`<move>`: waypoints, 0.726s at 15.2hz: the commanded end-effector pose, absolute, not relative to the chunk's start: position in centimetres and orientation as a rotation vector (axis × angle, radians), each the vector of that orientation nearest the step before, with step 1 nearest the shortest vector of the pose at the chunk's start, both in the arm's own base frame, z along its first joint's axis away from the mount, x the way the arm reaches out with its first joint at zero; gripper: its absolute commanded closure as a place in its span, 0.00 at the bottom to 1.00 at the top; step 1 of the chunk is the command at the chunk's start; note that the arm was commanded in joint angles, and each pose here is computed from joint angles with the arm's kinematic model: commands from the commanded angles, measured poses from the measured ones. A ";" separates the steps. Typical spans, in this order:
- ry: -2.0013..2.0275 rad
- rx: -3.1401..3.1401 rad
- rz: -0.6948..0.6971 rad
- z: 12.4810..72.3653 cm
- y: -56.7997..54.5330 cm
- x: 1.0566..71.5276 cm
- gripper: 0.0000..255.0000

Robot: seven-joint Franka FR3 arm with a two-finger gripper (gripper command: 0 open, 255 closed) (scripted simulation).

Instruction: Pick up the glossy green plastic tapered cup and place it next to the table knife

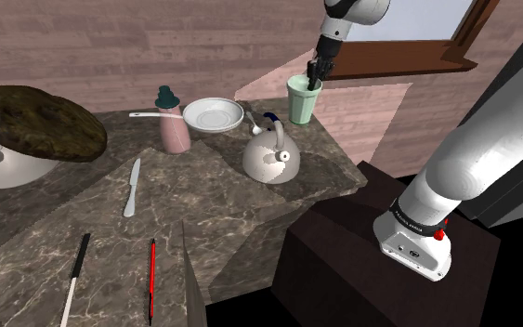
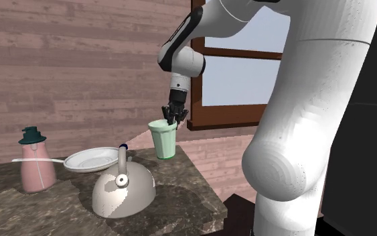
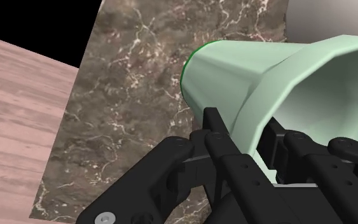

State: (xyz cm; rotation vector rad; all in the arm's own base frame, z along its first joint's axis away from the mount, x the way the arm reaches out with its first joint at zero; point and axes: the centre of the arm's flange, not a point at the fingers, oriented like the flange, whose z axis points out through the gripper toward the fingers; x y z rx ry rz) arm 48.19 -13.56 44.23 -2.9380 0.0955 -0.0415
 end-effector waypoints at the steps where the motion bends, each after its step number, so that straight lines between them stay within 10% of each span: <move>1: 0.096 -2.938 -0.042 45.3 -13.5 48.1 1.00; 11: 0.096 -2.938 -0.042 50.5 -13.5 48.1 1.00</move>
